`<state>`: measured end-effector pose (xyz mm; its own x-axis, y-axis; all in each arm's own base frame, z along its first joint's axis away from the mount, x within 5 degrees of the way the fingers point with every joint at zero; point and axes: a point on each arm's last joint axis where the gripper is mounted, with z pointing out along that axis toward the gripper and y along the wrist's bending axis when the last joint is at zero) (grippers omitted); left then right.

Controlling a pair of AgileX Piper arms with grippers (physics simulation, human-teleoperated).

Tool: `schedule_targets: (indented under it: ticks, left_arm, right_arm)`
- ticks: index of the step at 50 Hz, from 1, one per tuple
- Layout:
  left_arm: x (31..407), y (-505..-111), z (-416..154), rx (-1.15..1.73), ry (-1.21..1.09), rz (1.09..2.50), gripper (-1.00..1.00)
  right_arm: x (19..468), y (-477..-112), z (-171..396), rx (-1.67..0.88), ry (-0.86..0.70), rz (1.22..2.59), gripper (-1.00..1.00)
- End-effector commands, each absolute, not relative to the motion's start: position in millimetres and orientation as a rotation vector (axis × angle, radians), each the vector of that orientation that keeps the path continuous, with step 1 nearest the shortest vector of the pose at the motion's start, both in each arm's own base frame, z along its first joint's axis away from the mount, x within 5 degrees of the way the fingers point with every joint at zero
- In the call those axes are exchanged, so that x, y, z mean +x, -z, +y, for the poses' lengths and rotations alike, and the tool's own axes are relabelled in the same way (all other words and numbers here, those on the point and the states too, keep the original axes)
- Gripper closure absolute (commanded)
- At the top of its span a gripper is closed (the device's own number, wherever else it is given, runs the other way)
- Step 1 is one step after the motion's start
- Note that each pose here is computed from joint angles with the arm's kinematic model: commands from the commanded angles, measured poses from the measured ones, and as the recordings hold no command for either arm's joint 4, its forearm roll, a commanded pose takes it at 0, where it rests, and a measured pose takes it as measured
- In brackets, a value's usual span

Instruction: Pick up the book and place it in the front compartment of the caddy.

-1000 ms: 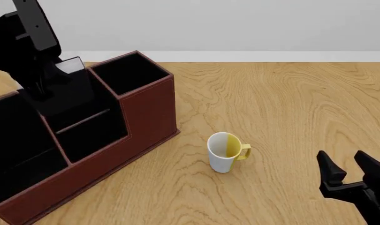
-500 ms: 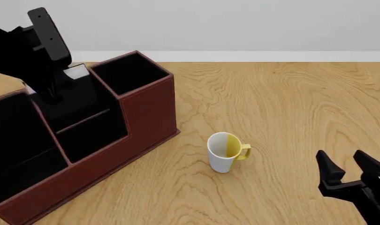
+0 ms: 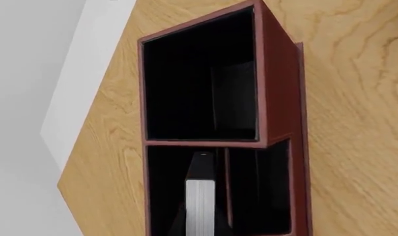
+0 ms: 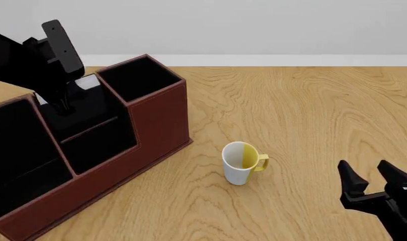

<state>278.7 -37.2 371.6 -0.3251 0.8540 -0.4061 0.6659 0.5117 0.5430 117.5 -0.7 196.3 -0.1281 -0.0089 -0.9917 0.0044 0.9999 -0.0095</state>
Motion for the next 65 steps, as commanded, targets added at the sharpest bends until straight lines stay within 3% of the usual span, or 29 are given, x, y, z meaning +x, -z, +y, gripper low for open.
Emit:
schedule_targets:
  ticks: [1,65]
  left_arm:
    - [283,-371,-39,1.240,-0.386,2.055,1.00]
    - [323,-329,-22,1.224,-0.436,2.087,1.00]
  right_arm:
    - [119,-196,-1,-0.003,0.013,1.701,-1.00]
    - [121,-194,-3,0.005,0.028,1.710,-1.00]
